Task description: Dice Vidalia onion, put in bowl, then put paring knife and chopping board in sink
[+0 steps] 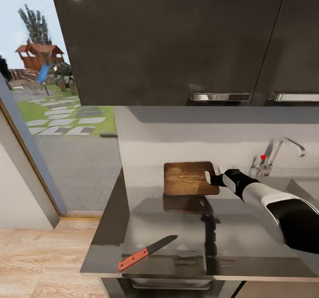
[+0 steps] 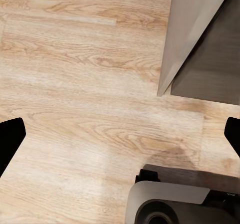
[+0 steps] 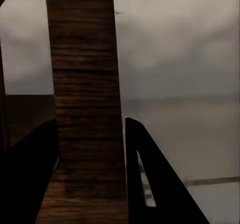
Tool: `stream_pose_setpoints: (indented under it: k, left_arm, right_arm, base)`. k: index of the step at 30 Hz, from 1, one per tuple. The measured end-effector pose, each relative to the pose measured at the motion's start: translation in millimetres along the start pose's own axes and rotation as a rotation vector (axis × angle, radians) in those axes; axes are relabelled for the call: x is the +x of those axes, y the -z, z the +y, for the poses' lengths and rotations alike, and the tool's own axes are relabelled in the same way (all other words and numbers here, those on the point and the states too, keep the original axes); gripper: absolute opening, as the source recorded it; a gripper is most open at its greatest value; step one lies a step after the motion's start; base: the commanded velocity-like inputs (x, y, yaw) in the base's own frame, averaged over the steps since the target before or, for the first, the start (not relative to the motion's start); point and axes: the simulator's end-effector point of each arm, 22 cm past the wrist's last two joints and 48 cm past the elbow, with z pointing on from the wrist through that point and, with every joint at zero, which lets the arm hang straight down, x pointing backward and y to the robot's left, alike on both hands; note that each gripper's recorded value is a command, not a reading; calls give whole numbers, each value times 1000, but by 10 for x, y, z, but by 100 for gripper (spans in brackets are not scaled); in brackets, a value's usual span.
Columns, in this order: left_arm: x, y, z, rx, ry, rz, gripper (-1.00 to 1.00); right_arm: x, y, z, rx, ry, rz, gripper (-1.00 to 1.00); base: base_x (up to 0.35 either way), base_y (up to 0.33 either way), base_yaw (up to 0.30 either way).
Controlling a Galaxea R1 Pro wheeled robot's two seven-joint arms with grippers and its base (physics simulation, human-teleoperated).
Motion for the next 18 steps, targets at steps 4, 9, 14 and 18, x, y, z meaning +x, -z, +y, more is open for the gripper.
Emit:
stream_pose_setpoints:
  k: [4, 9, 14, 18]
  left_arm:
    - [0, 0, 0, 0, 0, 0, 100]
    - [0, -1, -3, 1, -1, 0, 100]
    - [6, 0, -48, 6, 2, 1, 100]
    - [13, 3, -86, 10, 4, 2, 100]
  right_arm:
    - [215, -55, -64, 7, -8, 27, -100]
    - [271, -69, -272, 32, -15, 31, -100]
    - [280, -73, -327, 38, -19, 32, -100]
    - [280, -74, -336, 39, -19, 32, -100]
  base:
    - [0, 0, 0]
    - [-60, 0, 0]
    - [-262, 0, 0]
    - [-303, -19, 0]
